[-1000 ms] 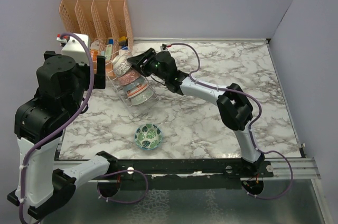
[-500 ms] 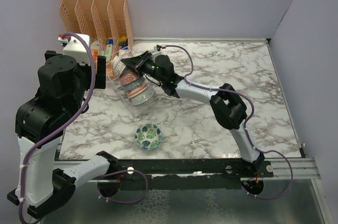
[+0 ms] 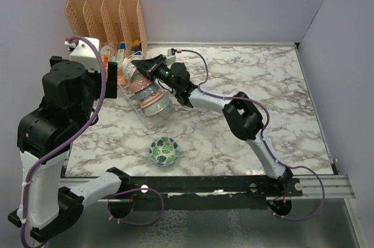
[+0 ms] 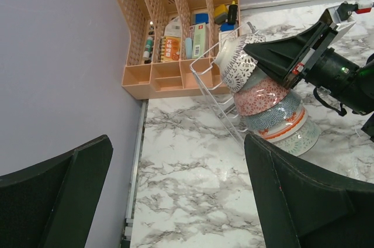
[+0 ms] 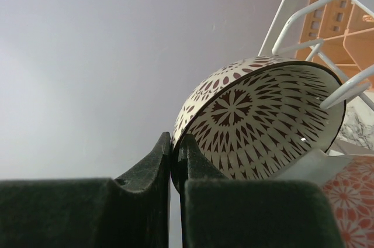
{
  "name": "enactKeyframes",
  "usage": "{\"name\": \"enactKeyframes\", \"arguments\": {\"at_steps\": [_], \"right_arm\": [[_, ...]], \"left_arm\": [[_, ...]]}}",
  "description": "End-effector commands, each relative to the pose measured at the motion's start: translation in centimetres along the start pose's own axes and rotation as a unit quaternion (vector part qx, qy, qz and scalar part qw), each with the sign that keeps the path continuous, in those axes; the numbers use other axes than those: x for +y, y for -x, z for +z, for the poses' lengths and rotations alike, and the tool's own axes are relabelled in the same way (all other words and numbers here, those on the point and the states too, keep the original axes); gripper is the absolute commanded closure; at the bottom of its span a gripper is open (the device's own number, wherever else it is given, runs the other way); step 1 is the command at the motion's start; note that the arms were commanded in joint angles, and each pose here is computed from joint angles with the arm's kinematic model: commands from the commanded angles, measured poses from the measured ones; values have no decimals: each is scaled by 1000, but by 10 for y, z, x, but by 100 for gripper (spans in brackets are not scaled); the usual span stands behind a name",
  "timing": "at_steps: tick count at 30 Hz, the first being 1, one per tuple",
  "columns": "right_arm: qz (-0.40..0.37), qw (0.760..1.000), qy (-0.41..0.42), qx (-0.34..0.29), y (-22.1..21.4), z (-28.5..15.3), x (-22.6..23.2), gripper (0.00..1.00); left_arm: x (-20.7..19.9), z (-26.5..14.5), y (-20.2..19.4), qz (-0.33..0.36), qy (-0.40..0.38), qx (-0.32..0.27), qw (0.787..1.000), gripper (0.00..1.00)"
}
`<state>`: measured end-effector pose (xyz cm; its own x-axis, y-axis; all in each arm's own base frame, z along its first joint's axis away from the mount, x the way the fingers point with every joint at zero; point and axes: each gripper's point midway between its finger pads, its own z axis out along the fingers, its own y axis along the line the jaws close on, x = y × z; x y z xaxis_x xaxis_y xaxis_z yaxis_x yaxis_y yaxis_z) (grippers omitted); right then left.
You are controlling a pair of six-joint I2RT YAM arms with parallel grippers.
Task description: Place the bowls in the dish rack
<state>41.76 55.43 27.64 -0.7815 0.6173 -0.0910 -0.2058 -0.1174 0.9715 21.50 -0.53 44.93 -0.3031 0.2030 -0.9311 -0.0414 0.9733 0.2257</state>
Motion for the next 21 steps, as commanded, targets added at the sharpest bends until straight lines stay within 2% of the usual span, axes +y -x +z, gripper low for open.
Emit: {"name": "enactKeyframes", "arguments": {"at_steps": [1,13,17,21], "right_arm": [[7,994,103,-20,12,4,47,99],[-9,977,208,-43,20,-3,99,99],[-44,976,191,-92,25,-15,120,99],[-90,966,158,-185,27,-37,143,99]], "left_arm": [[3,1,4,0,9,-9,1000,1],[-1,3,3,0,4,-7,1000,1],[-1,2,3,-1,2,-6,1000,1],[-3,2,3,-1,-4,-5,1000,1]]}}
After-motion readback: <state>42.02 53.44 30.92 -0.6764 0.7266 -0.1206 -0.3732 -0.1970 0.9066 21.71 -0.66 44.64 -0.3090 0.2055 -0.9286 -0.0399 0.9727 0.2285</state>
